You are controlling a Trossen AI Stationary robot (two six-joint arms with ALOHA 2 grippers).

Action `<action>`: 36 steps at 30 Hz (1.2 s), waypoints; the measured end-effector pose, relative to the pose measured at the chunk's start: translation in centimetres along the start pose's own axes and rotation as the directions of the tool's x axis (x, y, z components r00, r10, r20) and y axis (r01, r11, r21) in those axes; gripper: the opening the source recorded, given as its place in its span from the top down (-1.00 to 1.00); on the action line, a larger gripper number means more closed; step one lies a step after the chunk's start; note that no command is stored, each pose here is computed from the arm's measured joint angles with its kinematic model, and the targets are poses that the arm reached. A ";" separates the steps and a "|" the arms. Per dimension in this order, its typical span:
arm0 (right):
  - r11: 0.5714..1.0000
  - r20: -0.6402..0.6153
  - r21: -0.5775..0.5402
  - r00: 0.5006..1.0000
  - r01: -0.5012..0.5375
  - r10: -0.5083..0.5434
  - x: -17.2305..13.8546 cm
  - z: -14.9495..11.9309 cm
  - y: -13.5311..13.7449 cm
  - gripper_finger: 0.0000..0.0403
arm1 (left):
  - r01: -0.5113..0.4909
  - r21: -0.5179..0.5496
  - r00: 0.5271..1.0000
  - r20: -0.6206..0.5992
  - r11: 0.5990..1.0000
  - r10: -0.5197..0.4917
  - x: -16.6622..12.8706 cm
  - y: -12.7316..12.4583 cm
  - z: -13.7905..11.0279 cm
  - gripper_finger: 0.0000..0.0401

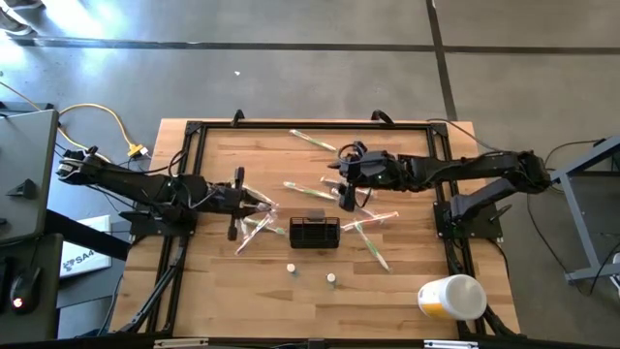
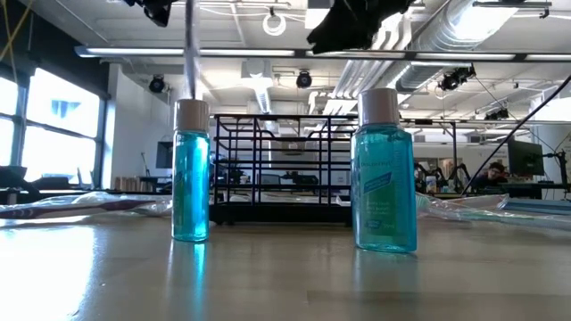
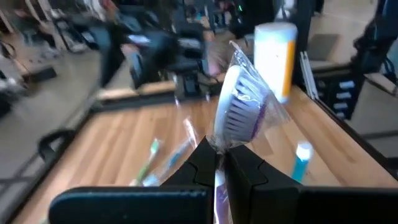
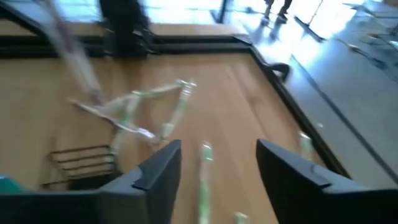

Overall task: Pick & Place toothbrushing station
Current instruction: Put the violet toothbrush into the wire organizer

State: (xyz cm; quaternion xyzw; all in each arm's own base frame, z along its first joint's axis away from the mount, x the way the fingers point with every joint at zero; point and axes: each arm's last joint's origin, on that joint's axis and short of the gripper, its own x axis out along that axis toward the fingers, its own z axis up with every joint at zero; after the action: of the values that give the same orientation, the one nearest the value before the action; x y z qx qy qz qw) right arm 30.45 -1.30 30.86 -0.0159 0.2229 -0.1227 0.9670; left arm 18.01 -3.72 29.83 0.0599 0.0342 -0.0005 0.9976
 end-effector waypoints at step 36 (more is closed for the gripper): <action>0.979 0.251 -0.191 0.961 -0.068 0.115 1.7 1.1 5.9 0.09 | -0.182 0.115 0.978 0.121 0.977 0.168 7.9 -1.4 1.5 0.96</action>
State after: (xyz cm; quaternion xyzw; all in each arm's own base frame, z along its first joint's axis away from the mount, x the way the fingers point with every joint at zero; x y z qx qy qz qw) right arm 33.77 3.98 30.66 -0.1090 0.1045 -0.0539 0.9871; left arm 26.00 -5.26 30.57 0.1250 -0.0267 0.0822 0.9884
